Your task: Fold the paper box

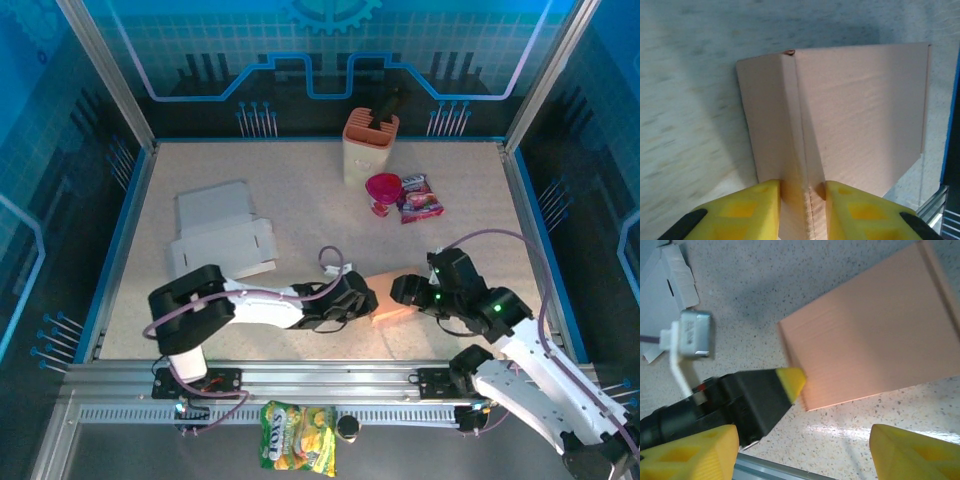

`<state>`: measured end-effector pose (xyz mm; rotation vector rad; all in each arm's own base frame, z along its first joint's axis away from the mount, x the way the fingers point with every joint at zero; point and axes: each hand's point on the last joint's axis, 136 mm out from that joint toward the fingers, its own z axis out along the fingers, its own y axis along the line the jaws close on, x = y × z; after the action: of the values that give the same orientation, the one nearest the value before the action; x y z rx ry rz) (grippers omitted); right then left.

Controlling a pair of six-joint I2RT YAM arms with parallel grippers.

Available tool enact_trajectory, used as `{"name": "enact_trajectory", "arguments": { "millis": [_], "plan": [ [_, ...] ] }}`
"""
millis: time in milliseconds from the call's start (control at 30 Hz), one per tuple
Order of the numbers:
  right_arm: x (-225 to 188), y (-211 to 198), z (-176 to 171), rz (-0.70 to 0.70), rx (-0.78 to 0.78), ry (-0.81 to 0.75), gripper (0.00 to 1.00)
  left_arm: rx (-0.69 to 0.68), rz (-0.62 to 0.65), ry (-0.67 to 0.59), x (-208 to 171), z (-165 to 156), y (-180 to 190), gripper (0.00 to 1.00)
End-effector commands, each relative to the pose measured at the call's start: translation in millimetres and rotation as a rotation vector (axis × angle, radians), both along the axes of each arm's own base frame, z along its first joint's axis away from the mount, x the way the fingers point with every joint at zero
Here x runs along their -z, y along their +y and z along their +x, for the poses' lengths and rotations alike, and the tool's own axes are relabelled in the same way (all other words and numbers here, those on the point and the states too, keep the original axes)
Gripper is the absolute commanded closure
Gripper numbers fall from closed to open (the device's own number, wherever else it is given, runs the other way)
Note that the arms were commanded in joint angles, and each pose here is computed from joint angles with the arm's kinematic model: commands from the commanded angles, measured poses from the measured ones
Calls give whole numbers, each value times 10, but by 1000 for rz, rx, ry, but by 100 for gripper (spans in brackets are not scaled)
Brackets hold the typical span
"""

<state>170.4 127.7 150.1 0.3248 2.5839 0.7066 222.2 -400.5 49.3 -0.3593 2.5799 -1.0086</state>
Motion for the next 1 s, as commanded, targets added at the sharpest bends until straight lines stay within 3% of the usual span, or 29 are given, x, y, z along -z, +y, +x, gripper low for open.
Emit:
{"name": "enact_trajectory", "arguments": {
  "millis": [0,300,500,667,833,967],
  "plan": [
    [-94,-174,-59,-73,17,-40,30,28,16,-24,49,109,-257,75],
    [-158,-373,-153,-122,51,-73,30,101,-61,-56,9,369,-970,75],
    [-266,-301,-167,-85,-3,-123,29,100,-32,-151,-406,406,-739,62],
    [-358,-93,-208,3,-111,-164,28,32,69,-200,-720,415,35,56],
    [-324,192,-242,97,-219,-139,29,-97,210,-100,-624,486,1340,58],
    [-299,399,-251,85,-284,-137,30,-254,318,-8,-475,557,2491,59]
  ]
}}
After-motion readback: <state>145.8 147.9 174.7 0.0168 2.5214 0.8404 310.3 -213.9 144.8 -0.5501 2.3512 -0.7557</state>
